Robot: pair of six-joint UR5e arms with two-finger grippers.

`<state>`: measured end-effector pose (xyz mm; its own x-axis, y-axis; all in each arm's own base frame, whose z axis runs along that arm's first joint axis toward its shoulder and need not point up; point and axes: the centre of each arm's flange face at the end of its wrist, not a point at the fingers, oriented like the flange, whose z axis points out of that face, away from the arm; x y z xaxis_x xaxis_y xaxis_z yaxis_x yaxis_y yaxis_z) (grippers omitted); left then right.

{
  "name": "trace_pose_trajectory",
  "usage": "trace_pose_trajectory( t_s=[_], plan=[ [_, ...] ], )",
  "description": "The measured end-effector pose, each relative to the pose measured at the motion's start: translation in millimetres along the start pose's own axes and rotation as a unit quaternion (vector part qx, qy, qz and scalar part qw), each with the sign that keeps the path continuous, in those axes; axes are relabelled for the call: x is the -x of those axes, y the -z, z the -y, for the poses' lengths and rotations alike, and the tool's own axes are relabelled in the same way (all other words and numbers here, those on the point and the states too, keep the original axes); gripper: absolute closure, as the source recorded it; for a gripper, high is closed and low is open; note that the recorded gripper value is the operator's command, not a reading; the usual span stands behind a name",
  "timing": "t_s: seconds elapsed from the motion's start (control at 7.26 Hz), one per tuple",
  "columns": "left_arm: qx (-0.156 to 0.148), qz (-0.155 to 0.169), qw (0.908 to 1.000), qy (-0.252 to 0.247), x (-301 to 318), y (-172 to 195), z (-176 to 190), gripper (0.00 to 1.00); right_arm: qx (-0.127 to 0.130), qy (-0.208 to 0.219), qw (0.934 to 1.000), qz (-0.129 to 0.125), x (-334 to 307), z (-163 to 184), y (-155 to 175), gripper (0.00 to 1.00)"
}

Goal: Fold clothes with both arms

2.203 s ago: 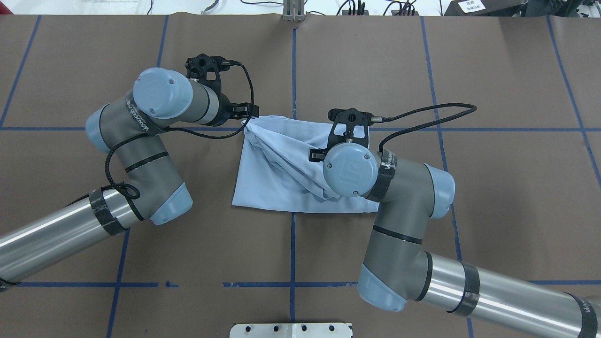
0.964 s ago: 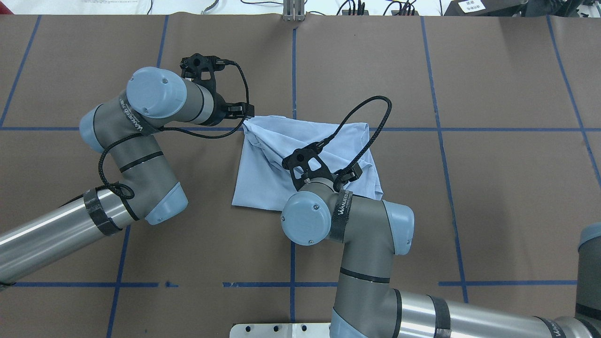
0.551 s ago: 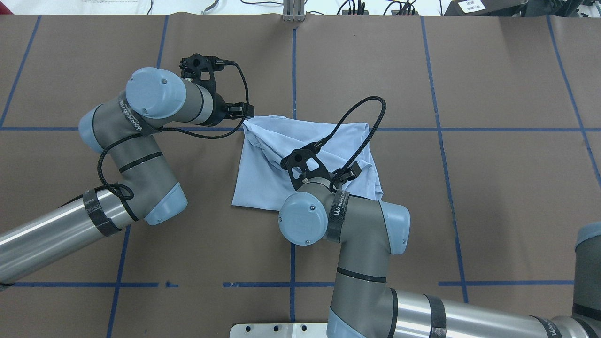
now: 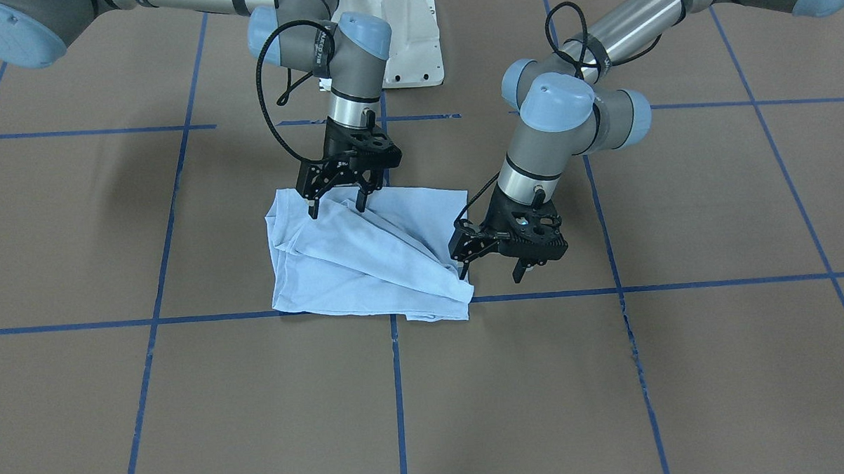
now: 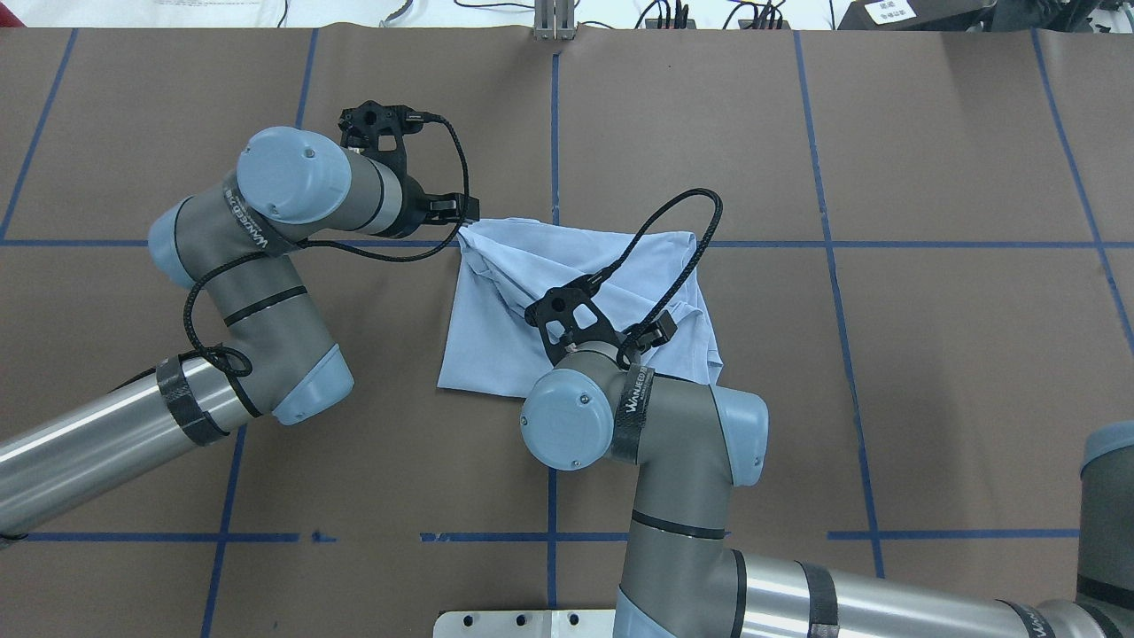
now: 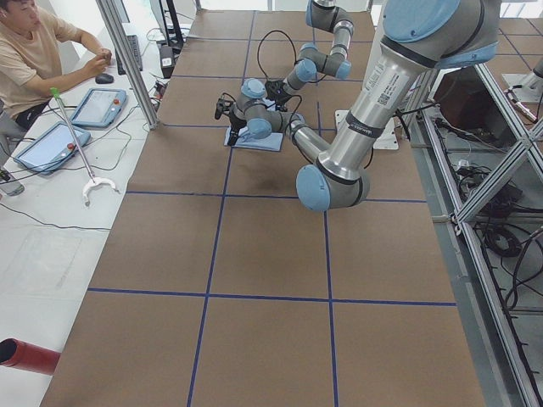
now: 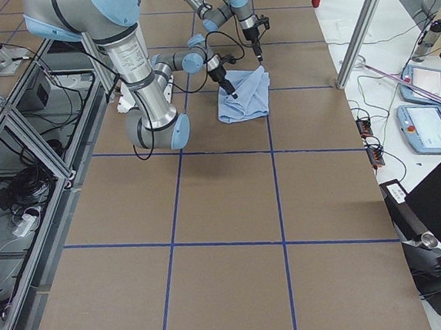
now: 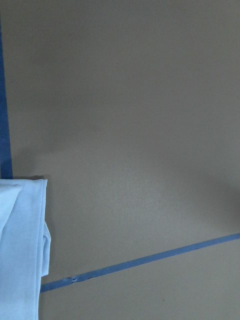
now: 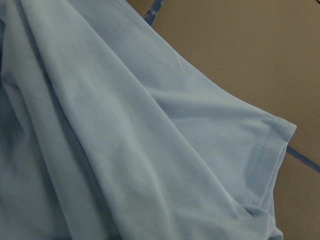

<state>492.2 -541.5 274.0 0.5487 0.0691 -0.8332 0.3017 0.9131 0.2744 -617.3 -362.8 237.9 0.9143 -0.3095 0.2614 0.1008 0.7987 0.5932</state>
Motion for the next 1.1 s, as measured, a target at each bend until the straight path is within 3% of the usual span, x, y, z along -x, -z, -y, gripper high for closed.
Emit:
trace_pose_trajectory(
  t_s=[0.96,1.1],
  plan=[
    [0.002,0.003,1.0000,0.001,5.5,-2.5,-3.2,0.00,0.003,0.005,1.0000,0.003,7.2,-9.3,-0.1,0.01],
    [0.002,0.003,1.0000,0.002,5.6,-2.3,-3.2,0.00,0.004,0.006,1.0000,0.001,7.3,-10.4,-1.6,0.20]
  ],
)
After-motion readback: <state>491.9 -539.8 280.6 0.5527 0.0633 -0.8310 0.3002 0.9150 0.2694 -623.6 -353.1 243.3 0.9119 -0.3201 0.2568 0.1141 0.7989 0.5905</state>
